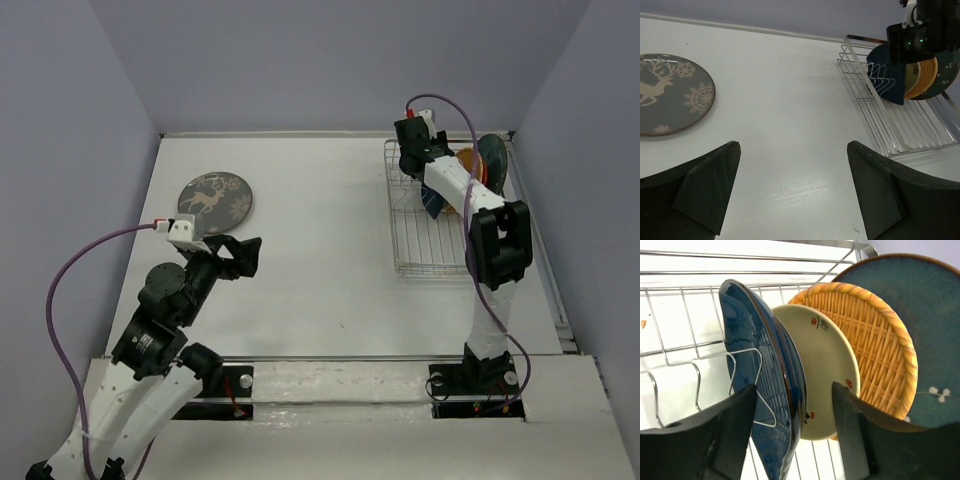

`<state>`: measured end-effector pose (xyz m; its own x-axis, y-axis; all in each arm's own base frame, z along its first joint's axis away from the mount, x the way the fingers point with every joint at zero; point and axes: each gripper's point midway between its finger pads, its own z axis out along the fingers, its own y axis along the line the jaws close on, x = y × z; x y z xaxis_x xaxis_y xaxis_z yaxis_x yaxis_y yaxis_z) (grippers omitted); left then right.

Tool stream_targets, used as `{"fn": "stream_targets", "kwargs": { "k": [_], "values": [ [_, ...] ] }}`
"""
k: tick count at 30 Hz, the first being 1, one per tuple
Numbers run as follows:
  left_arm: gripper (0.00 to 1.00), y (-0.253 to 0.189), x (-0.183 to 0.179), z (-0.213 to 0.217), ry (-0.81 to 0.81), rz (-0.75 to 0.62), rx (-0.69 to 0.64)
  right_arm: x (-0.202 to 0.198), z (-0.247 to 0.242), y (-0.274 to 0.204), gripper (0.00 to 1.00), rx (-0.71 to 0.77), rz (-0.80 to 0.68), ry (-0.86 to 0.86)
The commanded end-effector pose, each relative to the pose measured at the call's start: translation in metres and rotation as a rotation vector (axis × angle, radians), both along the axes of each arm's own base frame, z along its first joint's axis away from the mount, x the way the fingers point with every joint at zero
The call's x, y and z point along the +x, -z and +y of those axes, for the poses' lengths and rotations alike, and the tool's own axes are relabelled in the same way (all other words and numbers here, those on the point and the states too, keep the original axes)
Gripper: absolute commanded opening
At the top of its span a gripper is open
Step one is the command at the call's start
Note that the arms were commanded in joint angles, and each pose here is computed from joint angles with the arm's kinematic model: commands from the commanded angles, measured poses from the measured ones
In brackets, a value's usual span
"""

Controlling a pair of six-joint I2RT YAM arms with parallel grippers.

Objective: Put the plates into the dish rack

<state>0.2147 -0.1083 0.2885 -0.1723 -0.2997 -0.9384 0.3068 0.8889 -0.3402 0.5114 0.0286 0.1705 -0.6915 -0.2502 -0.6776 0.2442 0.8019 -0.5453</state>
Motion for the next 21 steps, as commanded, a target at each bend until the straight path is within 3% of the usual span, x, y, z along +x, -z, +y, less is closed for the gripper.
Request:
{"fn": "stream_targets", "kwargs": {
  "k": [1, 5, 11, 13, 16, 17, 20, 21],
  "values": [
    [0.99, 0.0, 0.016, 0.009, -0.086, 0.033, 0.01, -0.004, 0.006, -0.044, 0.77, 0.119, -0.143, 0.018],
    [0.99, 0.01, 0.026, 0.011, -0.133, 0.095, 0.025, -0.011, 0.013, -0.071, 0.88, 0.218, -0.221, 0.01],
    [0.99, 0.037, 0.05, 0.013, -0.211, 0.228, 0.049, -0.042, 0.031, -0.122, 0.91, 0.436, -0.346, -0.069],
    [0.99, 0.039, 0.058, 0.014, -0.231, 0.244, 0.032, -0.056, 0.053, -0.115, 0.9, 0.525, -0.337, -0.136],
    [0.99, 0.042, 0.076, 0.022, -0.276, 0.282, -0.032, -0.086, 0.116, -0.148, 0.9, 0.706, -0.423, -0.373],
    [0.99, 0.043, 0.085, 0.029, -0.298, 0.284, -0.071, -0.099, 0.142, -0.139, 0.9, 0.766, -0.41, -0.445],
    [0.99, 0.049, 0.1, 0.044, -0.368, 0.294, -0.162, -0.133, 0.174, -0.16, 0.9, 0.895, -0.461, -0.573],
    [0.99, 0.054, 0.105, 0.053, -0.41, 0.305, -0.175, -0.144, 0.183, -0.144, 0.9, 0.918, -0.426, -0.598]
  ]
}}
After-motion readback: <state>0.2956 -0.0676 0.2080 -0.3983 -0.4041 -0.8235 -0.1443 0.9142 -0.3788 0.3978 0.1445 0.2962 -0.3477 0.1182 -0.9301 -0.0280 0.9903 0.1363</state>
